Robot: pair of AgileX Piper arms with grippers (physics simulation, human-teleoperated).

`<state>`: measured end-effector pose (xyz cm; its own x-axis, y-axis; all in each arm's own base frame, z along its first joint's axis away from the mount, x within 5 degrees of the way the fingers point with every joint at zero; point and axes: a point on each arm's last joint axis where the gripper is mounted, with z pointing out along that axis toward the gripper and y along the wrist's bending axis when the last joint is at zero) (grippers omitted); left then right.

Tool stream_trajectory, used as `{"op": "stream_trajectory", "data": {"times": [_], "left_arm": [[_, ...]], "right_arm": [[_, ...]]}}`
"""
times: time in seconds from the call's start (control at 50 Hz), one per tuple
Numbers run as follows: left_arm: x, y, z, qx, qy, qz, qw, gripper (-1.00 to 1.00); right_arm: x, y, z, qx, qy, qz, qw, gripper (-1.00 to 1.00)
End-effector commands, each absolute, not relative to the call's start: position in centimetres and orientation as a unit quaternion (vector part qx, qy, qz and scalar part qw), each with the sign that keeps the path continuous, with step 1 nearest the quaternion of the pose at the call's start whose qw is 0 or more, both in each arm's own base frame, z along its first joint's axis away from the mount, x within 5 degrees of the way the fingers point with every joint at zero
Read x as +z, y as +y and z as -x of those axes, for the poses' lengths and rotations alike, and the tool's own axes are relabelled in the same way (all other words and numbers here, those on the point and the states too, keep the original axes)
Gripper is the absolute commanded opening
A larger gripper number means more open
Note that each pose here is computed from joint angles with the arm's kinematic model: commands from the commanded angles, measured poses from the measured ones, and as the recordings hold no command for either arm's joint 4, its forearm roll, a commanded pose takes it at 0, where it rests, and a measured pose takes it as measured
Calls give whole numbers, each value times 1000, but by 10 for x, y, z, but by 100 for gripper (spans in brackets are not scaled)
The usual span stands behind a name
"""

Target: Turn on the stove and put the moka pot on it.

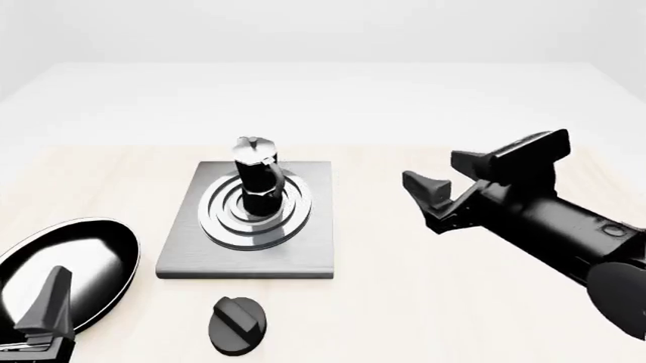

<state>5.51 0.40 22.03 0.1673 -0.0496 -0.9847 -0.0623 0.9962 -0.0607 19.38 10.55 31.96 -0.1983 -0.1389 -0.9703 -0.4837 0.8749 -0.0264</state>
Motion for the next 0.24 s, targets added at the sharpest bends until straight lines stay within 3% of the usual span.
{"op": "stream_trajectory", "data": {"times": [0.02,0.24], "left_arm": [[221,4,-55,0,644,43,764,100],[221,3,-55,-6,644,40,764,100]], "right_arm": [[322,73,-159,125,752,177,622,100],[307,48,-122,106,775,156,603,100]]}}
